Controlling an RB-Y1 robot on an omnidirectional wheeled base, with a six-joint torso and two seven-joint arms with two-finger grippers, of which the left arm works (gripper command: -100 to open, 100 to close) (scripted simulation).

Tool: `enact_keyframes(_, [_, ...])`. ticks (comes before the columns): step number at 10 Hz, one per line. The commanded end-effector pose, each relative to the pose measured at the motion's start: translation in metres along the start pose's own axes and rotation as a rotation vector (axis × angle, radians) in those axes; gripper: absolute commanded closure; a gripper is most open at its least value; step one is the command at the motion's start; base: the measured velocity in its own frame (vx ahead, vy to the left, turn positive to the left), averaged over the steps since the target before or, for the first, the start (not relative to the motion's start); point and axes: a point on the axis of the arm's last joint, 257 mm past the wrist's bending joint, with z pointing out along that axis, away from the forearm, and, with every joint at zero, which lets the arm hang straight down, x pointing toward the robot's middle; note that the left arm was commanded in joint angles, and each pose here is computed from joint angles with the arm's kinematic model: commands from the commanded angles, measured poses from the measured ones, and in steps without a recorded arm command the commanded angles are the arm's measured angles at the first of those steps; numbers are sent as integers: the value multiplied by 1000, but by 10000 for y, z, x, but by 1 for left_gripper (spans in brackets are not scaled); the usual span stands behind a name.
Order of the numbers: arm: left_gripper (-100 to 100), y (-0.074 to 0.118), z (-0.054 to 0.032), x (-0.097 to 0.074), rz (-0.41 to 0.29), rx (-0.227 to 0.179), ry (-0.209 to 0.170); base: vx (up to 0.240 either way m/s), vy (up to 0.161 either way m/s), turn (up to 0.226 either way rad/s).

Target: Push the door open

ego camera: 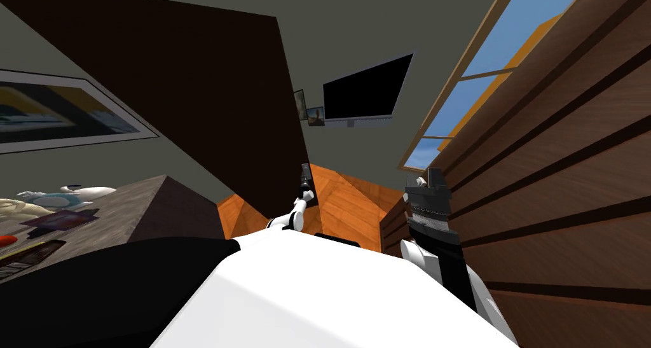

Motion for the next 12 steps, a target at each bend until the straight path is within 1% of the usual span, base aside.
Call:
enact_keyframes(1, [-100,-59,63,-158,17,14,-14,160,47,-20])
enact_keyframes(3, [-100,-82,94,-239,23,19,-23,226,105,-24])
enact_keyframes(5, [-100,-43,63,-189,11,11,-20,230,126,-27])
enact_keyframes(6, [-100,11,9,-83,-5,-2,-12,222,108,-23])
enact_keyframes(7, [-100,-15,26,-146,4,5,-17,100,49,-7])
enact_keyframes(8, [100,-15,26,-146,4,5,-17,-9,-4,8])
enact_keyframes(12, [100,-15,26,-146,4,5,-17,-27,-13,1])
